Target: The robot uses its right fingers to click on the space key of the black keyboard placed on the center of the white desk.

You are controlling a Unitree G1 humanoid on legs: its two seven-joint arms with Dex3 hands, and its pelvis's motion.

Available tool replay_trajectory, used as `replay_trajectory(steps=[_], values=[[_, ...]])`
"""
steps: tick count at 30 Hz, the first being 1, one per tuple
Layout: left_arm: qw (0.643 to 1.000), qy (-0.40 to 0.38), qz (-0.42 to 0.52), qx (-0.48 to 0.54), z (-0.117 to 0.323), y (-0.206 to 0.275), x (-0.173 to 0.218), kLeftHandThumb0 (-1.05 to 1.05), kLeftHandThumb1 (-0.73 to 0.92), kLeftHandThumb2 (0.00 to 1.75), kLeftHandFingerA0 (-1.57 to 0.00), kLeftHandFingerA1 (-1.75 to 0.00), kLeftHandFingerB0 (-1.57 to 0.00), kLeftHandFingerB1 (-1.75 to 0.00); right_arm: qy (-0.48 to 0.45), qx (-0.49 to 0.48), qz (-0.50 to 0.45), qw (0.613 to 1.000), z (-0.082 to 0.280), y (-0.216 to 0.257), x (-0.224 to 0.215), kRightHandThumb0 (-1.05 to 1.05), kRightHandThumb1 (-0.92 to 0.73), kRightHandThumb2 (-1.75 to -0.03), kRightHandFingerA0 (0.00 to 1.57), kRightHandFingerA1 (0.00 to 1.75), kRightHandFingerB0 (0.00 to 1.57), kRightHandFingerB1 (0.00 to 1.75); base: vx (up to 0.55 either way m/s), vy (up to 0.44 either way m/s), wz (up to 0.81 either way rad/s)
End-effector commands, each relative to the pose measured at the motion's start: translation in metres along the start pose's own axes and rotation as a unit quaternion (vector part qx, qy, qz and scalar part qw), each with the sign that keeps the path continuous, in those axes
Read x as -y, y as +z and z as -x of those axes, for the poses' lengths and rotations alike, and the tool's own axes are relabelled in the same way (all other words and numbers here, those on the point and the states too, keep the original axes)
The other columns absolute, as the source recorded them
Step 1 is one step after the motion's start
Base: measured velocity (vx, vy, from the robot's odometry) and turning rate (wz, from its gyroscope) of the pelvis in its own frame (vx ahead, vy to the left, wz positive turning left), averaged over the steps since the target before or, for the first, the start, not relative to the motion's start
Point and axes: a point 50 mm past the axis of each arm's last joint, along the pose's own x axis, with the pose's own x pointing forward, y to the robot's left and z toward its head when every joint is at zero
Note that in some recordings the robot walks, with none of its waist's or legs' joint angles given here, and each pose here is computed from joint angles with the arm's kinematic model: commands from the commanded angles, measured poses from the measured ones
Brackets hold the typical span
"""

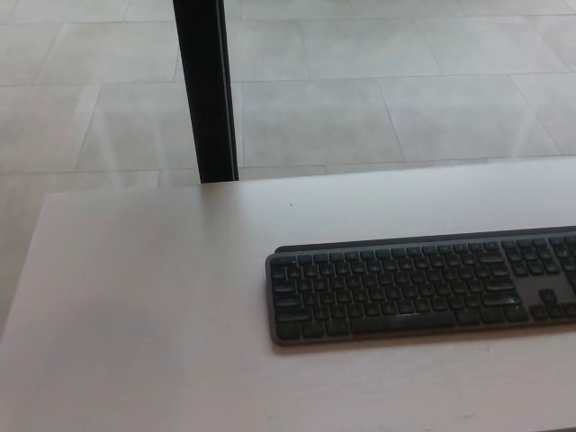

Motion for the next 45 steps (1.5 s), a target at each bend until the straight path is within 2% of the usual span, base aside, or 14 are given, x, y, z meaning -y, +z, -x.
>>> replay_trajectory(steps=[1,4,10,14,16,17,18,21,22,29,31,33,34,45], values=[[1.000,0.011,0.009,0.009,-0.001,0.004,-0.006,-0.49,0.56,0.57,-0.70,-0.74,-0.58,-0.56,0.163,0.003,0.089,0.983,0.023,0.015,-0.060,-0.36,-0.58,-0.57,0.90,0.57,0.55,0.41,0.00,0.000,0.00],[1.000,0.010,-0.005,0.011,-0.001,0.006,-0.007,-0.51,0.57,0.57,-0.70,-0.72,-0.56,-0.55,0.209,0.003,0.114,0.971,0.033,0.006,-0.078,-0.37,-0.55,-0.57,0.88,0.55,0.58,0.40,0.00,0.000,0.00],[1.000,0.014,-0.002,0.010,-0.001,0.006,-0.006,-0.50,0.58,0.58,-0.71,-0.70,-0.56,-0.55,0.297,0.051,0.201,0.932,0.060,-0.021,-0.106,-0.45,-0.51,-0.57,0.89,0.66,0.59,0.40,0.00,0.000,0.00],[1.000,0.013,0.000,0.012,-0.001,0.007,-0.007,-0.53,0.59,0.58,-0.69,-0.72,-0.55,-0.55,0.322,0.064,0.228,0.917,0.070,-0.032,-0.114,-0.35,-0.54,-0.56,0.88,0.72,0.55,0.40,0.00,0.000,0.00],[1.000,0.015,-0.004,0.012,-0.001,0.007,-0.008,-0.53,0.60,0.58,-0.71,-0.72,-0.58,-0.56,0.341,0.073,0.249,0.904,0.075,-0.038,-0.120,-0.36,-0.54,-0.56,0.86,0.90,0.55,0.39,0.00,0.000,0.00],[1.000,0.015,-0.004,0.011,-0.001,0.007,-0.008,-0.53,0.60,0.58,-0.71,-0.72,-0.58,-0.56,0.341,0.074,0.250,0.903,0.075,-0.038,-0.120,-0.36,-0.54,-0.56,0.86,0.90,0.55,0.39,0.00,0.000,0.00],[1.000,0.014,-0.008,0.013,-0.001,0.007,-0.009,-0.54,0.60,0.58,-0.71,-0.70,-0.58,-0.56,0.361,0.087,0.269,0.889,0.077,-0.041,-0.126,-0.38,-0.54,-0.56,0.83,1.03,0.56,0.40,0.00,0.000,0.00],[1.000,0.014,-0.008,0.012,-0.001,0.007,-0.008,-0.53,0.60,0.58,-0.69,-0.69,-0.55,-0.55,0.374,0.113,0.316,0.864,0.081,-0.043,-0.132,-0.42,-0.57,-0.57,0.85,1.01,0.57,0.39,0.00,0.000,0.00],[1.000,0.014,-0.005,0.011,-0.001,0.007,-0.008,-0.52,0.60,0.58,-0.70,-0.70,-0.55,-0.55,0.379,0.119,0.323,0.859,0.084,-0.044,-0.136,-0.42,-0.56,-0.57,0.85,1.15,0.59,0.39,0.00,0.000,0.00],[1.000,0.016,-0.007,0.011,-0.001,0.008,-0.006,-0.52,0.59,0.58,-0.73,-0.72,-0.59,-0.56,0.409,0.151,0.383,0.815,0.101,-0.050,-0.155,-0.40,-0.56,-0.57,0.92,1.14,0.60,0.40,0.00,0.000,0.00],[1.000,0.010,0.000,0.011,-0.001,0.007,-0.007,-0.52,0.59,0.58,-0.70,-0.72,-0.55,-0.55,0.421,0.160,0.388,0.804,0.107,-0.053,-0.161,-0.35,-0.54,-0.58,0.88,1.31,0.61,0.41,0.00,0.000,0.00],[1.000,0.008,0.000,0.011,-0.001,0.007,-0.007,-0.52,0.59,0.58,-0.70,-0.72,-0.55,-0.55,0.425,0.161,0.391,0.801,0.108,-0.053,-0.163,-0.35,-0.54,-0.58,0.88,1.31,0.61,0.41,0.00,0.000,0.00],[1.000,0.013,-0.003,0.010,-0.001,0.008,-0.006,-0.53,0.59,0.56,-0.75,-0.73,-0.58,-0.55,0.440,0.184,0.397,0.784,0.113,-0.058,-0.168,-0.29,-0.53,-0.58,0.86,1.41,0.61,0.44,0.00,0.000,0.00],[1.000,0.009,-0.002,0.013,-0.002,0.010,-0.003,-0.51,0.60,0.58,-0.72,-0.74,-0.57,-0.57,0.454,0.252,0.488,0.701,0.126,-0.071,-0.178,-0.33,-0.54,-0.56,0.85,1.34,0.64,0.42,0.00,0.000,0.00]])
